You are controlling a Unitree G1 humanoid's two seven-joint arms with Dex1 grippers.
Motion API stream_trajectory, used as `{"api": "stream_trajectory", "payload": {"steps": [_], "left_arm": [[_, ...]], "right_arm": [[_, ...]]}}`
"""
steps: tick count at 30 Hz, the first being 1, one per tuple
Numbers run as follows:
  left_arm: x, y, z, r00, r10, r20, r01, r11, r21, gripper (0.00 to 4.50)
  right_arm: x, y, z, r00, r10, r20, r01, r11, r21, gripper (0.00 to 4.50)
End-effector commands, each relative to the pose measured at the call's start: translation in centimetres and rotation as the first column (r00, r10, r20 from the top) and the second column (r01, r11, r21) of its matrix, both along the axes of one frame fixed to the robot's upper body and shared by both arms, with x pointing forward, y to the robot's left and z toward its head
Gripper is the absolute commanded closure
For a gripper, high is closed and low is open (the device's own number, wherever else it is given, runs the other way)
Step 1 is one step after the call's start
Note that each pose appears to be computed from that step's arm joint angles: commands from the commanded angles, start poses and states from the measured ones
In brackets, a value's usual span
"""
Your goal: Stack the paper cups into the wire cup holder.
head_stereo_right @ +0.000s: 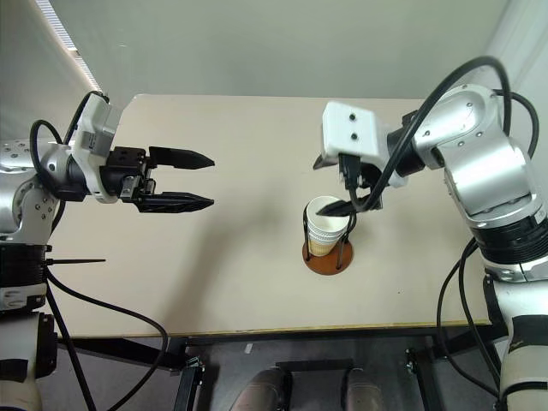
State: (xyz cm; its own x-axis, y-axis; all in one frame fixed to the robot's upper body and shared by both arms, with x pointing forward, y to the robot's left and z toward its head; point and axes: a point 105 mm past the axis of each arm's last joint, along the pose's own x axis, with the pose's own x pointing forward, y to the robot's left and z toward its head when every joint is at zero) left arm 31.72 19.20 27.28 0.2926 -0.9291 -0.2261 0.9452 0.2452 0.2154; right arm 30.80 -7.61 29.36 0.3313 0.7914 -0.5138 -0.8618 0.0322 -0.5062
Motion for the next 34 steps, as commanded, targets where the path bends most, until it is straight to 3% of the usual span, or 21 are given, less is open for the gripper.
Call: {"api": "stream_trajectory", "payload": {"steps": [1,5,10,21,24,34], "left_arm": [[1.9,0.7,1.7,0.990,0.132,0.044,-0.126,0.985,-0.118,0.00],[4.2,2.0,1.7,0.961,0.276,0.028,-0.264,0.941,-0.213,0.00],[5.2,2.8,-0.6,0.922,0.387,0.029,-0.373,0.904,-0.208,0.00],[5.4,4.0,-3.7,0.856,0.516,-0.023,-0.506,0.830,-0.236,0.00],[5.8,4.0,-3.6,0.837,0.546,-0.023,-0.533,0.806,-0.257,0.00],[6.1,3.7,-3.3,0.805,0.593,-0.026,-0.572,0.764,-0.299,0.00]], "right_arm": [[0.2,-2.3,1.7,0.987,-0.145,-0.070,0.157,0.962,0.225,0.61],[0.8,-4.1,-0.2,0.953,-0.262,-0.154,0.296,0.915,0.274,0.61],[2.2,-9.2,-3.9,0.825,-0.498,-0.267,0.564,0.760,0.323,0.61],[2.8,-12.8,-6.7,0.655,-0.671,-0.348,0.751,0.525,0.401,0.61],[3.4,-14.0,-8.4,0.569,-0.741,-0.356,0.816,0.458,0.353,0.61],[4.9,-15.1,-7.0,0.514,-0.779,-0.359,0.819,0.322,0.475,0.61]]}}
